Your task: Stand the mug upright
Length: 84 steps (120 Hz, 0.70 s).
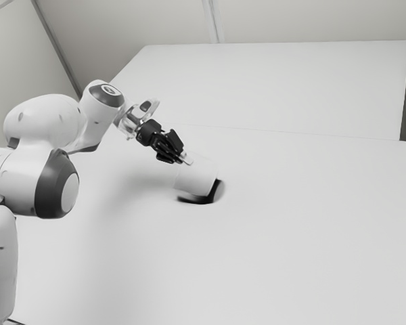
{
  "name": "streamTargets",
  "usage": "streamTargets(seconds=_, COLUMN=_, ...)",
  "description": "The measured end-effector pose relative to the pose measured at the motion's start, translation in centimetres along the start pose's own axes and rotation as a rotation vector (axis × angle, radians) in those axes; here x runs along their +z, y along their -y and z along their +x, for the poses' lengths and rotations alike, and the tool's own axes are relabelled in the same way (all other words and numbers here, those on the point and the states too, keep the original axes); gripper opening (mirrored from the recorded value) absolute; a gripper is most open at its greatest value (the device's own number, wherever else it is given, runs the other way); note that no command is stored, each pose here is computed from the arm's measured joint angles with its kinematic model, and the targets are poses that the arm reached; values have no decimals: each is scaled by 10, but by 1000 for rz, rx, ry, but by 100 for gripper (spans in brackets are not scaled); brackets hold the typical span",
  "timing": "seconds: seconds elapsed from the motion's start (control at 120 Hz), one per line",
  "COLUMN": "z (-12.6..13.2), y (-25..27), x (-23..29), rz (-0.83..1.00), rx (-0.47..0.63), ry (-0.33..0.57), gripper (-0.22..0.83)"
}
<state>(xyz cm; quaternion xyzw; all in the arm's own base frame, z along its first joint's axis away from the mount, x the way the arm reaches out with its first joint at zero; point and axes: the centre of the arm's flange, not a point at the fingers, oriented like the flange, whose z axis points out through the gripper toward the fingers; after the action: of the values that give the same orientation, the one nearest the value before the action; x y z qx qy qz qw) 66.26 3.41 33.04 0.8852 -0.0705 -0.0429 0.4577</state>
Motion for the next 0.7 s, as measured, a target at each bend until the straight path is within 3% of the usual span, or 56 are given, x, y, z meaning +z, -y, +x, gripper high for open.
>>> streamTargets(seconds=0.325, z=0, y=-19, x=-14, rz=17, rx=40, ry=-14, gripper=-17)
streamTargets(seconds=0.442, z=-4, y=-50, x=-24, rz=70, rx=93, ry=-10, gripper=-17)
streamTargets(seconds=0.7, z=-29, y=-119, x=3, rz=378, rx=267, ry=131, gripper=-17)
